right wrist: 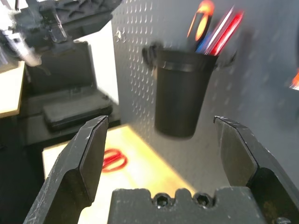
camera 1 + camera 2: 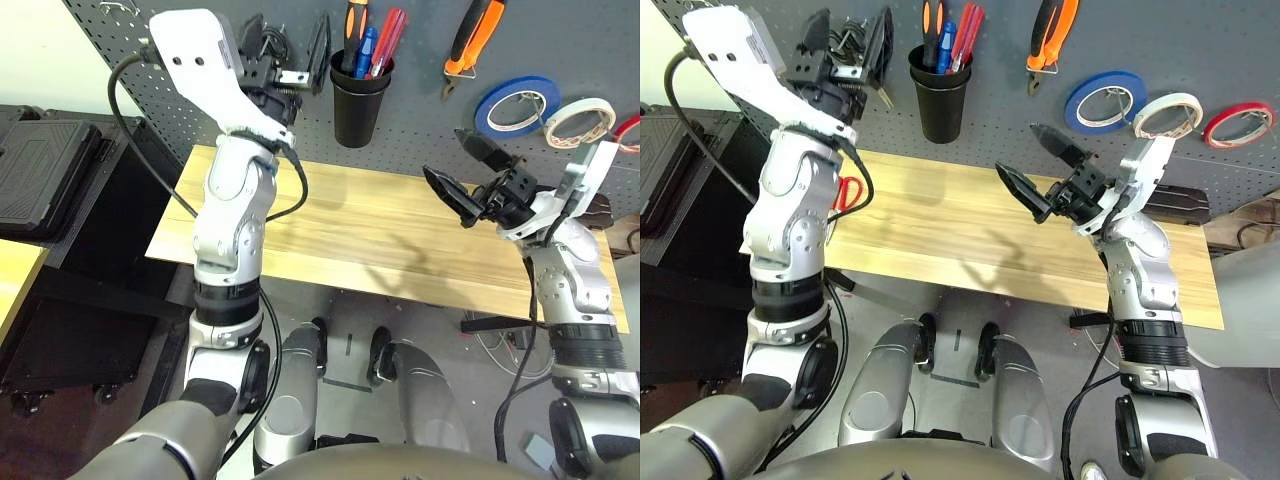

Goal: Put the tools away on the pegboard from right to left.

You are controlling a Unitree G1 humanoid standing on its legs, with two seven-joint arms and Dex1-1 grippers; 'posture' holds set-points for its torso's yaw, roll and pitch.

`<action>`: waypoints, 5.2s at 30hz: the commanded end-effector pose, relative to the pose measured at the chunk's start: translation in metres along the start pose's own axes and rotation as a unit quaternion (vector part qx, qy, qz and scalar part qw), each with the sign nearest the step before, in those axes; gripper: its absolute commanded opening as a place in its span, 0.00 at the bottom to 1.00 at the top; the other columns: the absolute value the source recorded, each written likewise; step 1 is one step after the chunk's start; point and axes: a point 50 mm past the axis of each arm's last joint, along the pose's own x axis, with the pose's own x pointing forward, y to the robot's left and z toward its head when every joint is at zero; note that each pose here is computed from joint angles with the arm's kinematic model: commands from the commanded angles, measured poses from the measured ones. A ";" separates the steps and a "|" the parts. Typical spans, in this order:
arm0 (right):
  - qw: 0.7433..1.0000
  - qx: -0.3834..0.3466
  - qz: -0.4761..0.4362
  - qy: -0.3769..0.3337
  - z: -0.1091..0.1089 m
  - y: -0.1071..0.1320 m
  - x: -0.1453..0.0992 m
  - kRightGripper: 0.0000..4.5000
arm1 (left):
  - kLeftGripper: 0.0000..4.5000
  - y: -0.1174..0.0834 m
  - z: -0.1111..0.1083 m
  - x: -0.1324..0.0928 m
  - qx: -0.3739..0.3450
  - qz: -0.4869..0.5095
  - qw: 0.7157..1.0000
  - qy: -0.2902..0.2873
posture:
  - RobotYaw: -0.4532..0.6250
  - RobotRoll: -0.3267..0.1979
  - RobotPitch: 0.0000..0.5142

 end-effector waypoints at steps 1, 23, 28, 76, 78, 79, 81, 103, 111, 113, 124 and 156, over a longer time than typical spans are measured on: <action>0.998 0.000 0.012 0.056 -0.009 0.009 0.001 1.00 | 0.99 0.002 -0.011 -0.013 0.019 -0.007 0.999 0.048 | 0.66 0.62 0.52; 0.965 0.001 0.051 0.257 -0.074 0.059 0.015 1.00 | 0.99 0.067 -0.128 -0.057 0.132 0.061 0.945 0.294 | 0.65 0.62 0.77; 0.959 0.003 0.048 0.280 -0.084 0.066 0.016 1.00 | 0.99 0.077 -0.139 -0.052 0.138 0.065 0.939 0.308 | 0.63 0.62 0.81; 0.959 -0.010 -0.010 0.284 -0.070 0.077 0.019 1.00 | 0.51 0.128 -0.184 -0.033 0.085 0.213 0.870 0.437 | 0.51 0.62 0.83; 0.959 -0.011 -0.012 0.285 -0.070 0.075 0.019 1.00 | 0.35 0.123 -0.187 -0.034 0.081 0.204 0.868 0.446 | 0.51 0.62 0.83; 0.958 -0.012 -0.013 0.285 -0.070 0.074 0.019 1.00 | 0.26 0.120 -0.189 -0.035 0.076 0.200 0.866 0.452 | 0.51 0.62 0.82; 0.958 -0.014 -0.016 0.286 -0.071 0.071 0.019 1.00 | 0.19 0.114 -0.192 -0.035 0.068 0.192 0.865 0.458 | 0.51 0.62 0.82; 0.956 -0.034 -0.038 0.288 -0.078 0.047 0.020 1.00 | 0.85 0.004 -0.163 -0.034 -0.056 0.126 0.873 0.467 | 0.56 0.62 0.78; 0.958 -0.032 -0.033 0.284 -0.081 0.049 0.023 1.00 | 0.99 -0.001 -0.141 -0.029 -0.066 0.127 0.884 0.445 | 0.57 0.62 0.78; 0.958 -0.031 -0.033 0.283 -0.081 0.049 0.023 1.00 | 0.99 -0.002 -0.136 -0.028 -0.065 0.127 0.887 0.440 | 0.57 0.62 0.78; 0.961 -0.014 -0.013 0.277 -0.080 0.053 0.019 1.00 | 0.99 0.037 -0.129 -0.047 -0.005 0.180 0.877 0.444 | 0.58 0.62 0.78; 0.956 -0.018 0.006 0.292 -0.080 0.056 0.012 1.00 | 0.99 0.048 -0.158 -0.059 -0.011 0.183 0.869 0.460 | 0.56 0.62 0.78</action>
